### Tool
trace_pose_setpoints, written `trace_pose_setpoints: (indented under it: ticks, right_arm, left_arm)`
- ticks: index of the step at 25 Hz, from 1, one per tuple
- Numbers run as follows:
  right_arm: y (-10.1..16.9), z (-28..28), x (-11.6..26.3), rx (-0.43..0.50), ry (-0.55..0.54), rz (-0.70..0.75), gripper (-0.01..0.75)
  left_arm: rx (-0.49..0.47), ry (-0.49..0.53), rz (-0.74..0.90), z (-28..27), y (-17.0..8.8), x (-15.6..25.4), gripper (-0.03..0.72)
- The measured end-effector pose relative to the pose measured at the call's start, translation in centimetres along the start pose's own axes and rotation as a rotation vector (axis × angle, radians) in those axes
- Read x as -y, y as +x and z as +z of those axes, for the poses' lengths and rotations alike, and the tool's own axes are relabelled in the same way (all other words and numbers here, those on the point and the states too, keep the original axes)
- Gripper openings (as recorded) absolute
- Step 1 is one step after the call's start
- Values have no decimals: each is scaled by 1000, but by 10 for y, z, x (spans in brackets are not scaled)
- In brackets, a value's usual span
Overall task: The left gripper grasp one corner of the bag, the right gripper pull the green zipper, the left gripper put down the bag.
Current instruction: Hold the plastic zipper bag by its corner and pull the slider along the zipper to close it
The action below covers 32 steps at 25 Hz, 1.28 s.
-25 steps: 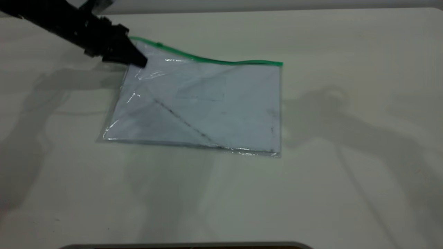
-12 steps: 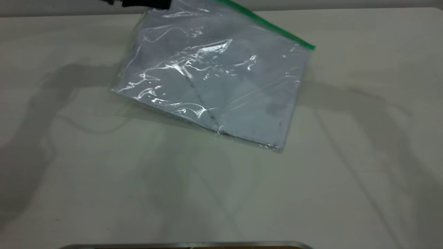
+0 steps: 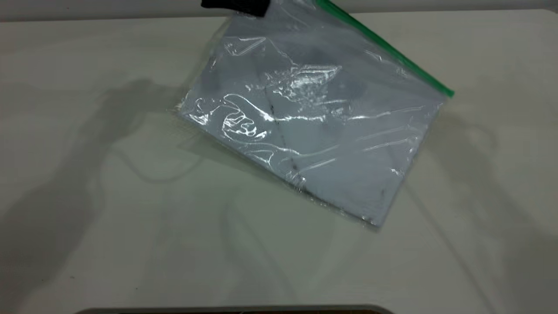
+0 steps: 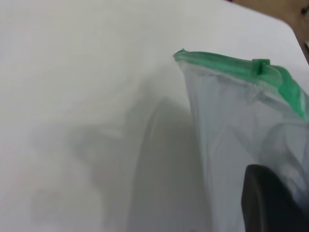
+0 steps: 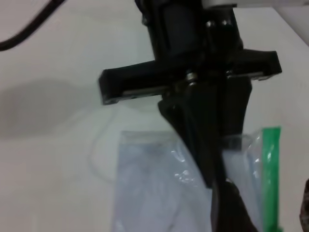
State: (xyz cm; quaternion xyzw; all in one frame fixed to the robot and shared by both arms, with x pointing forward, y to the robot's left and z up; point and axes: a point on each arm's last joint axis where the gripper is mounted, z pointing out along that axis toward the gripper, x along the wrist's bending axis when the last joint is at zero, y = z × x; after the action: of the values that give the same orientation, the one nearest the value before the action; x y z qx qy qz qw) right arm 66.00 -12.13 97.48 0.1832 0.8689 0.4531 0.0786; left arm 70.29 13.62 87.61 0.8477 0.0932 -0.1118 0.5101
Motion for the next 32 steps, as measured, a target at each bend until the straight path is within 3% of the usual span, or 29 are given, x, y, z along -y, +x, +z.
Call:
trace_pose_setpoints:
  ticks: [7,21,24,32]
  right_arm:
    - [-9,27,33,-7,61,18,394]
    - [-14,39,43,7,38,14,383]
    - [-14,39,42,3,28,15,328]
    - [-11,39,41,-32,19,8,48]
  left_arm:
    - [15,29,23,4,-2,1,53]
    - [13,84,134,-5,-8,-9,53]
    - [9,95,146,-7,-9,-12,53]
    - [7,99,155,-9,-10,-15,53]
